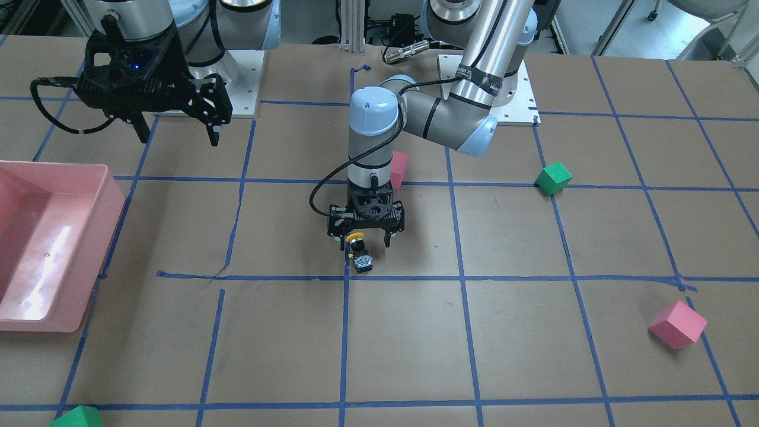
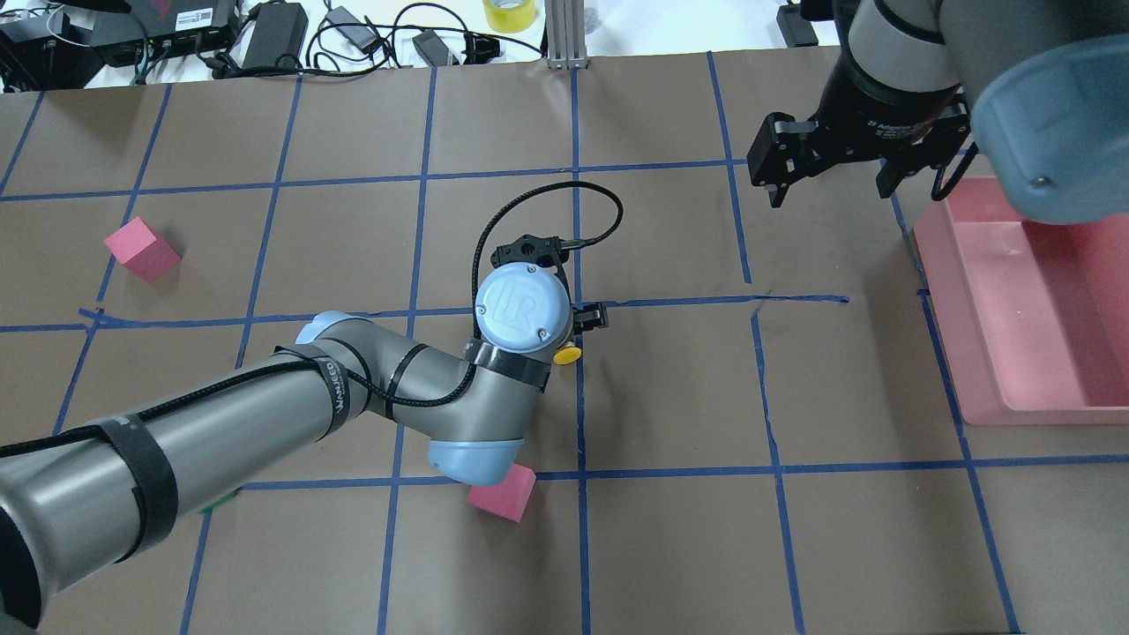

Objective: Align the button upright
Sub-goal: 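Grasp the switch body with the left gripper from above, then rotate the held switch with the left gripper, yellow cap turning sideways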

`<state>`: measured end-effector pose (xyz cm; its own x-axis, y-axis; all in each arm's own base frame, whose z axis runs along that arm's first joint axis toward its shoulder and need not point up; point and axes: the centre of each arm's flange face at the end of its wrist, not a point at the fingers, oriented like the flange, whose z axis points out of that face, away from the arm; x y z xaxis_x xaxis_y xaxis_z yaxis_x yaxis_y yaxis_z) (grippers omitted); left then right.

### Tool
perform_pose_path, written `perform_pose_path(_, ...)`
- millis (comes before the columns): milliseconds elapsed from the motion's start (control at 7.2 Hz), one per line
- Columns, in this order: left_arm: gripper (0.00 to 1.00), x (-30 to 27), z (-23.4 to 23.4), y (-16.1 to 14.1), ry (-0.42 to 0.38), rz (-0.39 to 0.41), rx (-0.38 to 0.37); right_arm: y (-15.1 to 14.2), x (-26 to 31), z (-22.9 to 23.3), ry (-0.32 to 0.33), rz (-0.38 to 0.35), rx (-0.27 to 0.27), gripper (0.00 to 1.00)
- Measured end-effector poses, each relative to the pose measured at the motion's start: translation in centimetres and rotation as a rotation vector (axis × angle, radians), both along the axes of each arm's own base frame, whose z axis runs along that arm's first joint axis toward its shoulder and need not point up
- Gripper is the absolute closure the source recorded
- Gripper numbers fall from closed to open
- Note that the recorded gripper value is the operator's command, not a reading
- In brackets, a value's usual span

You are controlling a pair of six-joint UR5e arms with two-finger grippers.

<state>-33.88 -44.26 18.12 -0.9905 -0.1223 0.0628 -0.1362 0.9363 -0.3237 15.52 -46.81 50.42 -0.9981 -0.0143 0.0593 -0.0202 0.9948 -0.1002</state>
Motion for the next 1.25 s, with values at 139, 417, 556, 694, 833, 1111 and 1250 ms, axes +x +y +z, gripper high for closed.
perform_pose_path(139,0.27,-0.1,-0.7,0.0,0.005,0.002,0.016,0.0,0.0,0.0,-0.002,0.001,0.001,0.00)
perform_pose_path(417,0.97,-0.6,-1.4,0.0,0.041,0.016,0.046,0.0,0.1,0.0,-0.003,0.001,0.001,0.00)
perform_pose_path(556,1.00,-0.6,-1.5,0.1,0.045,0.018,0.056,0.0,0.1,0.0,-0.003,0.001,0.001,0.00)
perform_pose_path(694,1.00,-0.7,-1.5,0.1,0.045,0.024,0.066,0.0,0.1,0.0,-0.003,0.001,0.001,0.00)
perform_pose_path(833,1.00,-0.8,-1.1,-0.2,0.048,0.042,0.071,0.0,0.1,0.0,-0.004,0.001,0.001,0.00)
perform_pose_path(1111,1.00,-1.5,1.3,-1.9,0.047,0.088,0.103,0.0,0.1,0.0,-0.004,0.001,0.001,0.00)
perform_pose_path(1250,1.00,-1.9,3.2,-3.4,0.051,0.128,0.140,0.0,0.1,0.0,-0.003,0.001,0.002,0.00)
